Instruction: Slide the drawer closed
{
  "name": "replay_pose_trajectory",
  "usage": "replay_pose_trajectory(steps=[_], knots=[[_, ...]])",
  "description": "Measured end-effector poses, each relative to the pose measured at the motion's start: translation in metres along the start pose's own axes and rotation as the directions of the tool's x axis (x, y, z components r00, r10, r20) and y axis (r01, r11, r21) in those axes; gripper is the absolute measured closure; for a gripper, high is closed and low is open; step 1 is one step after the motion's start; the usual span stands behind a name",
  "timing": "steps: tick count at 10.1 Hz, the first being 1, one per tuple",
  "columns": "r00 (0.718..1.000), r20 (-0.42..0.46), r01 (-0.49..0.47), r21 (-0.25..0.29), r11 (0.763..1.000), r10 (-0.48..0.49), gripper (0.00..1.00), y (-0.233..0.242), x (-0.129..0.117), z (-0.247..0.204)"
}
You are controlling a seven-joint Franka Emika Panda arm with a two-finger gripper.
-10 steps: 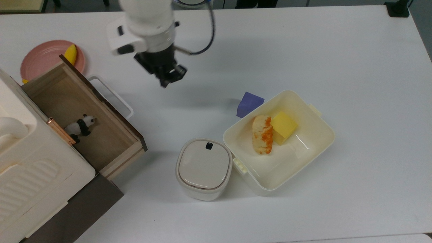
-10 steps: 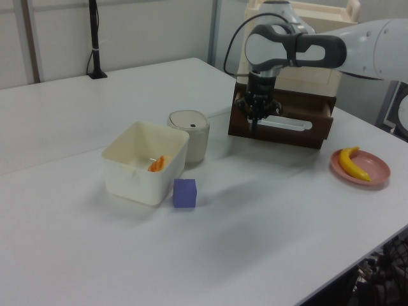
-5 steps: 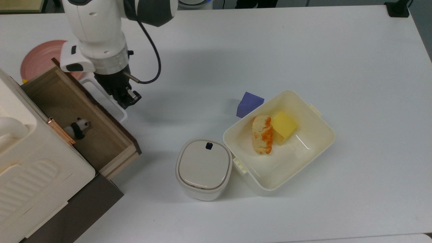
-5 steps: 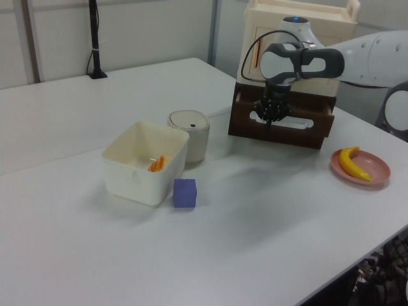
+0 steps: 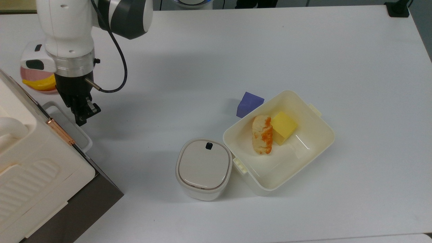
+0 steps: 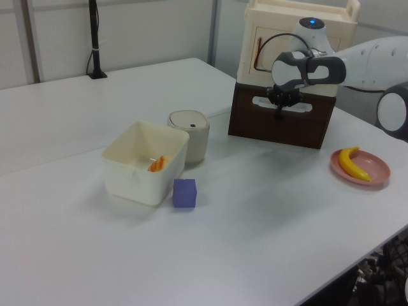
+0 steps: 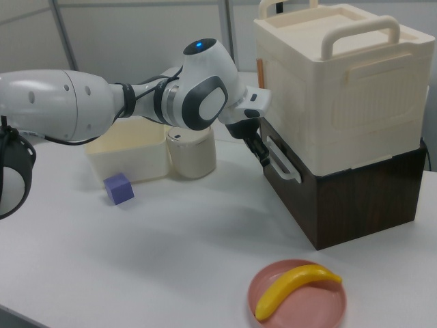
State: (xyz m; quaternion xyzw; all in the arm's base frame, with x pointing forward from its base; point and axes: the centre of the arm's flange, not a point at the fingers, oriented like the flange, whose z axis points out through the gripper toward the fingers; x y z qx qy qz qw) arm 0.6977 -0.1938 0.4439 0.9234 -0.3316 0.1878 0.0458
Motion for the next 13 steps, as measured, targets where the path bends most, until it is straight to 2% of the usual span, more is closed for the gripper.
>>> replay_pose_trajectory(steps=[2, 3, 4, 5, 6, 7, 8, 9, 10, 11, 13], knots=[[1.000, -0.008, 0.017, -0.006, 1.000, -0.017, 0.99, -0.005, -0.001, -0.002], [0.999, 0.018, 0.048, -0.010, 0.999, -0.048, 0.99, -0.017, -0.009, -0.008], [0.981, 0.122, 0.153, -0.029, 0.988, -0.148, 0.97, -0.039, -0.031, -0.019], [0.949, 0.216, 0.238, -0.007, 0.971, -0.231, 0.93, -0.060, -0.053, -0.035], [0.895, 0.297, 0.336, 0.043, 0.941, -0.333, 0.91, -0.080, -0.077, -0.068], [0.828, 0.345, 0.434, 0.102, 0.895, -0.441, 0.73, -0.092, -0.097, -0.104], [0.776, 0.357, 0.503, 0.145, 0.852, -0.519, 0.54, -0.106, -0.115, -0.131], [0.742, 0.353, 0.550, 0.167, 0.819, -0.570, 0.37, -0.123, -0.131, -0.146], [0.724, 0.345, 0.575, 0.178, 0.799, -0.598, 0.16, -0.138, -0.145, -0.156], [0.721, 0.340, 0.580, 0.181, 0.795, -0.603, 0.00, -0.140, -0.147, -0.160], [0.732, 0.342, 0.568, 0.174, 0.805, -0.590, 0.00, -0.132, -0.140, -0.158]])
